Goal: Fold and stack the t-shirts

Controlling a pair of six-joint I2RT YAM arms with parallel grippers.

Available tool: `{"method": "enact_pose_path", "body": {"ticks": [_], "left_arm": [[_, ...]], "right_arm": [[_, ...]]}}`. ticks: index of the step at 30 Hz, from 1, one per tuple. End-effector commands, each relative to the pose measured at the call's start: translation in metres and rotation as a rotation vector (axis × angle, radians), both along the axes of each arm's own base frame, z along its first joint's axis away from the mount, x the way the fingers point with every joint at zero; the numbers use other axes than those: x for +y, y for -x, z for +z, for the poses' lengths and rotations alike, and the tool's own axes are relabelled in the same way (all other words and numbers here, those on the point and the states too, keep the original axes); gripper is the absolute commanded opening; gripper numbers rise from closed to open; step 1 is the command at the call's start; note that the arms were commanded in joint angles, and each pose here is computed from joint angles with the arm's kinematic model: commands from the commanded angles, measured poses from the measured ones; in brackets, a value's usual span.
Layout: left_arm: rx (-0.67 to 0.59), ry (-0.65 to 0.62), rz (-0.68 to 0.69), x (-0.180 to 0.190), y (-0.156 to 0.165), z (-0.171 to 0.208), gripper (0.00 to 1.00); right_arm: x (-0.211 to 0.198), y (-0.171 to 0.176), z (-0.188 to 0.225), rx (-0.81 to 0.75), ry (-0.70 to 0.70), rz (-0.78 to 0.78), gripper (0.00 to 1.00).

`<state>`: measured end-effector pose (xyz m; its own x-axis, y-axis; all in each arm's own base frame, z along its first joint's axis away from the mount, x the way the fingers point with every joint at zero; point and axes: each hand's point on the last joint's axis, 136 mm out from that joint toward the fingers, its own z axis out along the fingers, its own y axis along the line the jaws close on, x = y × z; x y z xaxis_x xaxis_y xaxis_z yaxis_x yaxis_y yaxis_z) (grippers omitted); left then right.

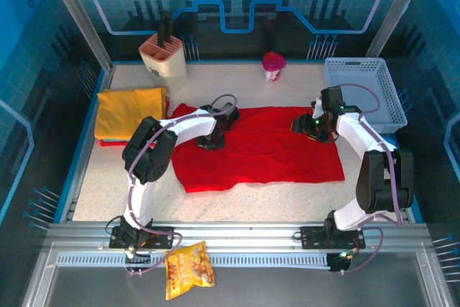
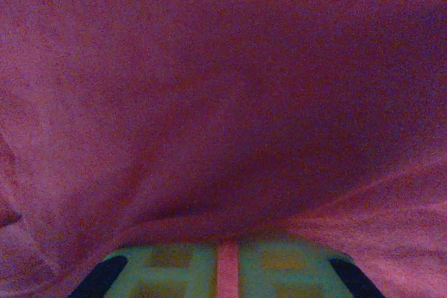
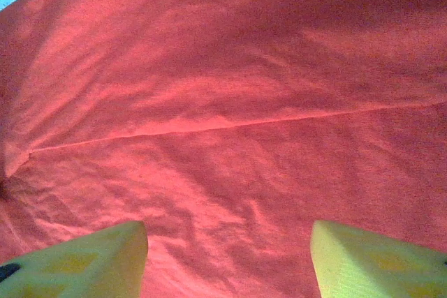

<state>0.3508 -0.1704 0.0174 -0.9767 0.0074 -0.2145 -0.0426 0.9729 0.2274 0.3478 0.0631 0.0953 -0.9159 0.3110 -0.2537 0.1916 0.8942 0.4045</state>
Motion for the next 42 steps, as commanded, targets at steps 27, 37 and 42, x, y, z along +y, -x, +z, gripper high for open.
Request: {"method": "enact_pose_path", "body": {"ticks": [27,37,42], "left_arm": [[0.035,0.301,-0.076,-0.023,0.016,0.082,0.0],[0.121,0.594,-0.005,-0.021,0.033,0.087,0.0],[0.227,0.694,0.044,-0.025,0.046,0.054,0.12]], "right_arm": [[0.003,0.005,-0.018,0.05,-0.02,0.011,0.63],[0.006,0.003,-0.019,0.054,-0.033,0.018,0.63],[0.008,0.003,-0.018,0.054,-0.031,0.023,0.63]]}}
